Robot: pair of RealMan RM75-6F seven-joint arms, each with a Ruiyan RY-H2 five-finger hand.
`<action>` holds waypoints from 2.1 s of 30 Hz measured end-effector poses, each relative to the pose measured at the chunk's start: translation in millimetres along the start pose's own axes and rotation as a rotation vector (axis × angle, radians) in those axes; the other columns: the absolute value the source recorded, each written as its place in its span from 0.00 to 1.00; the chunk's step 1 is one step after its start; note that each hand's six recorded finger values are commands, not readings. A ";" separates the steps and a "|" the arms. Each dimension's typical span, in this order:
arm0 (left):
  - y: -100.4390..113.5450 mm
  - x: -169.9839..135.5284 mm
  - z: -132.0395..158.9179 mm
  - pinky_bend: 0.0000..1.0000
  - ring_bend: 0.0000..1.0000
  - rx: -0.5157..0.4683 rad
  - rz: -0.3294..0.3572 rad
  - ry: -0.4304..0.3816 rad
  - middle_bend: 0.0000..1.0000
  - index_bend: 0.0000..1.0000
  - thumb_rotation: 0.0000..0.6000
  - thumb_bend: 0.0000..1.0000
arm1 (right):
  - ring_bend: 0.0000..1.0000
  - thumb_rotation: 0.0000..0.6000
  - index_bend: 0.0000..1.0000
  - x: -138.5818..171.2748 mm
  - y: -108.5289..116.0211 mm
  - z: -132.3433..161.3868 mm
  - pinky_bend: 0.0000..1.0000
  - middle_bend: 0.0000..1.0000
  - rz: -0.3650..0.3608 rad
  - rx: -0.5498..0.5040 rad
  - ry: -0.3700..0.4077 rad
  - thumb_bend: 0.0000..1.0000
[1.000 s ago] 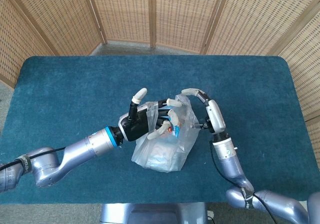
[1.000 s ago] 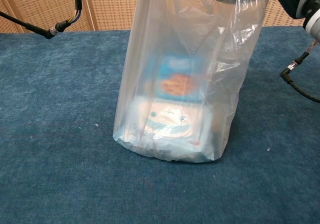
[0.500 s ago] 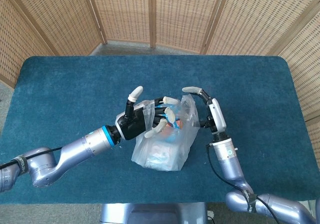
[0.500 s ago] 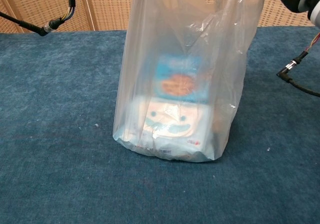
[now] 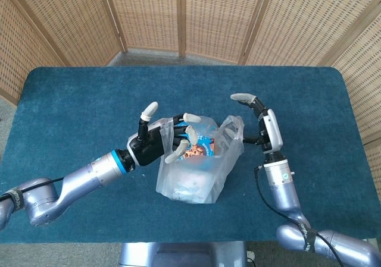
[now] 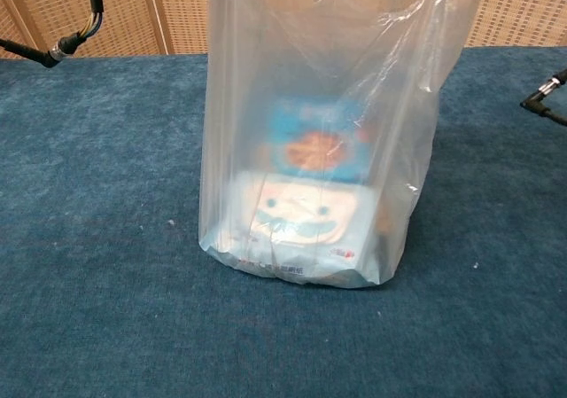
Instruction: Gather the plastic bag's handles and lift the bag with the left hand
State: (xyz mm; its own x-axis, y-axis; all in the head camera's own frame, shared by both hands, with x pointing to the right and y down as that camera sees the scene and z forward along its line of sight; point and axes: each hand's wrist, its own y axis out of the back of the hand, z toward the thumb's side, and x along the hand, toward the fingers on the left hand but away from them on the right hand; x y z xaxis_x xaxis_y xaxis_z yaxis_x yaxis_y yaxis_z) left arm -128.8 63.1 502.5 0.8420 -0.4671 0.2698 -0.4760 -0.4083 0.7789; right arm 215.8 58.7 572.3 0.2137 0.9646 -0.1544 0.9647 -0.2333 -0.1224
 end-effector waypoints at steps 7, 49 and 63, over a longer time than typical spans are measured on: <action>12.7 -7.5 -2.6 0.77 0.67 0.015 0.035 0.013 0.50 0.28 0.00 0.17 | 0.22 1.00 0.27 -1.8 16.7 4.6 0.17 0.28 -0.022 0.025 -0.004 0.06; 34.6 -0.2 -27.6 0.66 0.63 0.224 0.113 0.003 0.50 0.28 0.00 0.18 | 0.22 1.00 0.27 -8.3 42.4 39.5 0.16 0.29 -0.032 -0.127 -0.037 0.06; 29.1 10.0 -21.5 0.62 0.59 0.258 0.118 -0.027 0.50 0.28 0.00 0.17 | 0.22 1.00 0.27 -12.5 27.8 51.8 0.15 0.29 -0.008 -0.230 -0.072 0.06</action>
State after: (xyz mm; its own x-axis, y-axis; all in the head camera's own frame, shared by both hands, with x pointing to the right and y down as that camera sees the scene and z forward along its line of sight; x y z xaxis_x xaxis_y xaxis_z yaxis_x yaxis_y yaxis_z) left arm -128.9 63.5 540.1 0.7717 -0.5426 0.3319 -0.6219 -0.5345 0.5723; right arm 231.9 33.8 520.1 0.2019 0.9533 -0.2244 0.9778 -0.1832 0.1016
